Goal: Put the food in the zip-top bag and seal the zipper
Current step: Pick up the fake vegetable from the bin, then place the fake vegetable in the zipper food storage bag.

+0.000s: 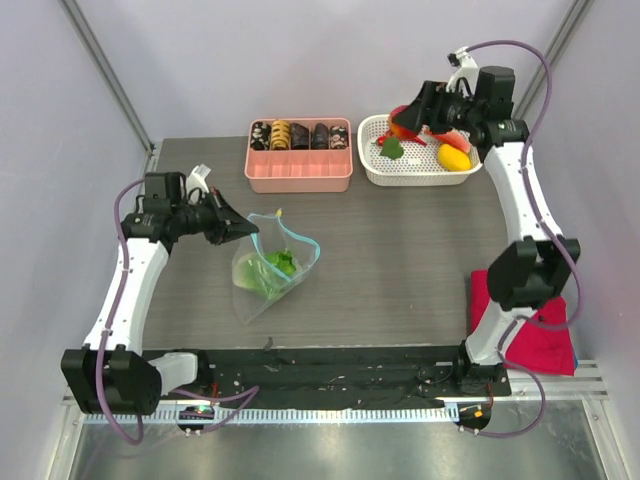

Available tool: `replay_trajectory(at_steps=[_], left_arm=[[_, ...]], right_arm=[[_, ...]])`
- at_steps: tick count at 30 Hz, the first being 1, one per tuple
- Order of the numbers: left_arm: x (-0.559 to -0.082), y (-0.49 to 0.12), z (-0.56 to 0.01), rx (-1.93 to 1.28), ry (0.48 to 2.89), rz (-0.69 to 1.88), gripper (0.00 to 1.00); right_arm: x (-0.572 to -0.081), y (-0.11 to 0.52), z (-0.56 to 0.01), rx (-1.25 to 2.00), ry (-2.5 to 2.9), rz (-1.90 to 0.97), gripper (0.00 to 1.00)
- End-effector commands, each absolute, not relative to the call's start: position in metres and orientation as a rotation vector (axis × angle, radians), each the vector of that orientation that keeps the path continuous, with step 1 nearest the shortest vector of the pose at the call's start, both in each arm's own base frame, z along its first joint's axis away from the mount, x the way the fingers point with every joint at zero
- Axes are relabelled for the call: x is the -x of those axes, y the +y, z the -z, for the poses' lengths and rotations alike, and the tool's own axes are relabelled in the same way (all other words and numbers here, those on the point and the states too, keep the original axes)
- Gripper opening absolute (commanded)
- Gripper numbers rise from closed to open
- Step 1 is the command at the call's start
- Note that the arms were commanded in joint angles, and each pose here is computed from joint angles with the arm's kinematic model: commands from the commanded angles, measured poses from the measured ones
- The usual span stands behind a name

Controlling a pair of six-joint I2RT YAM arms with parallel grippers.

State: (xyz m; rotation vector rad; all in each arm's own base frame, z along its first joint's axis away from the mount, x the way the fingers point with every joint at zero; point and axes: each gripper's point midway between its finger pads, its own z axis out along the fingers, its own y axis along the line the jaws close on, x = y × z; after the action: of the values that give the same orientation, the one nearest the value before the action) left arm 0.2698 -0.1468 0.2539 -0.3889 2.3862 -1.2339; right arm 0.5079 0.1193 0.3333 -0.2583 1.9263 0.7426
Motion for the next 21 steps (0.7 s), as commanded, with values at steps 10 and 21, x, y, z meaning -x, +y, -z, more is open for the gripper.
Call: replay_trajectory(at_steps=[10,21], left_arm=[[-0.274,-0.163,-0.289,0.288,2.264,1.5,0.0],[-0.269,-0.166,-0.285,0.274,2.265,1.548,0.0]], right_arm=[[-0.322,0.312,-0.339,0.749,1.865,-1.161,0.01],[-0.253,0.364,-0.305,1.002,1.878,-1.14,0.01]])
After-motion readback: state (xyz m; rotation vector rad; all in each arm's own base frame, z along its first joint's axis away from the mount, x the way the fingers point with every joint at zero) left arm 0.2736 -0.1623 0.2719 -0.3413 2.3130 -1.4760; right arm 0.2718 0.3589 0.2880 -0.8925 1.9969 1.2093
